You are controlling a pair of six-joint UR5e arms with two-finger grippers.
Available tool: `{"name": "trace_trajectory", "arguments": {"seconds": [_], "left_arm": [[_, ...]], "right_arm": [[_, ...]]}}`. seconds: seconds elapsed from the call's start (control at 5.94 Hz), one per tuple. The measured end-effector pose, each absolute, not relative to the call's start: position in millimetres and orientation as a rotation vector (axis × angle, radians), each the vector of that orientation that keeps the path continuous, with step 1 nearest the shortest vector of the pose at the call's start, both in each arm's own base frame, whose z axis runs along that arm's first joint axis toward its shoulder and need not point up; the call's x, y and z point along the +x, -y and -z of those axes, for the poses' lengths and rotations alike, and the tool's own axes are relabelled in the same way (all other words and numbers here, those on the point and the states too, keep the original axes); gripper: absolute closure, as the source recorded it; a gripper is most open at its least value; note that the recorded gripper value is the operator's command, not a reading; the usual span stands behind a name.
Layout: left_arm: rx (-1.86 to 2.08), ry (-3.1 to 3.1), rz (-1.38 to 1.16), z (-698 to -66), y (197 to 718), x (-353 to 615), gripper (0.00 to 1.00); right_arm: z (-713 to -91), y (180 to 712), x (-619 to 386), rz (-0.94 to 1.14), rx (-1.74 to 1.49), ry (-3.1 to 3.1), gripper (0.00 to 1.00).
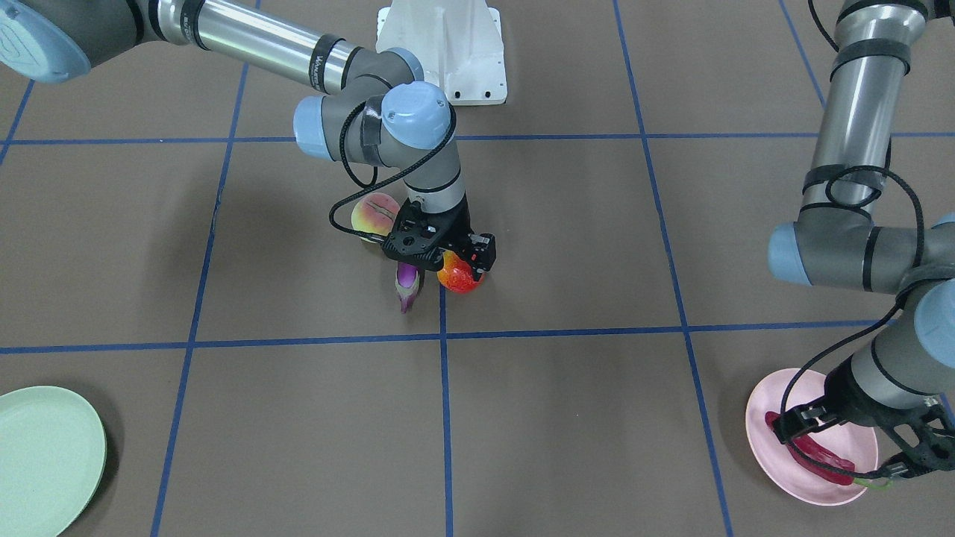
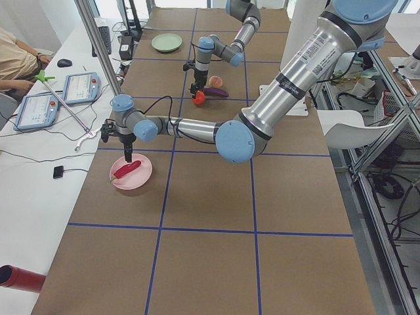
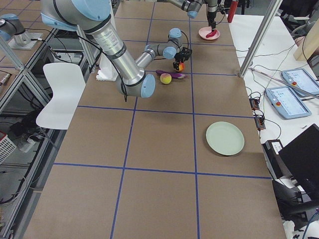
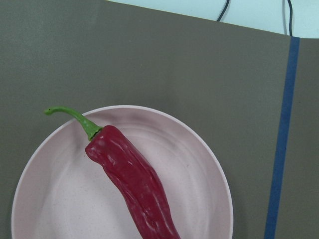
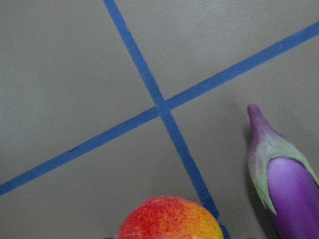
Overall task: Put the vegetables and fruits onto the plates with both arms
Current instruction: 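Lower the right gripper onto the red pomegranate and close it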
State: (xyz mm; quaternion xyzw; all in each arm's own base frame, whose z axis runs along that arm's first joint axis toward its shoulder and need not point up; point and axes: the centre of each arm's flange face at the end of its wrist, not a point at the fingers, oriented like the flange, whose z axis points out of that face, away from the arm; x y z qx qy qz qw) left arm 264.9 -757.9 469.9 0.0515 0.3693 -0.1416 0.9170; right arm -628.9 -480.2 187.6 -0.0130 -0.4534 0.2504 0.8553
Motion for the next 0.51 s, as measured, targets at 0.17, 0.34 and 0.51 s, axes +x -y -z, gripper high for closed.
{"name": "trace_trajectory", "arguments": {"seconds": [0.17, 0.34, 0.51], "left_arm": [[0.107, -0.764, 0.297, -466.5, 757.6, 265.3, 0.00], [0.108, -0.770, 0.305, -462.2, 757.4, 265.6, 0.00], [0.105, -0.776, 0.315, -457.7, 756.5, 267.9, 0.00]], "right_arm": [[-182.5, 479.9, -628.9, -0.534, -0.032, 0.968, 1.00], [-167.8, 483.1, -621.4, -0.540, -0.030, 0.994, 1.00], [-153.2, 486.3, -609.1, -0.545, -0.035, 1.010, 1.00]]}}
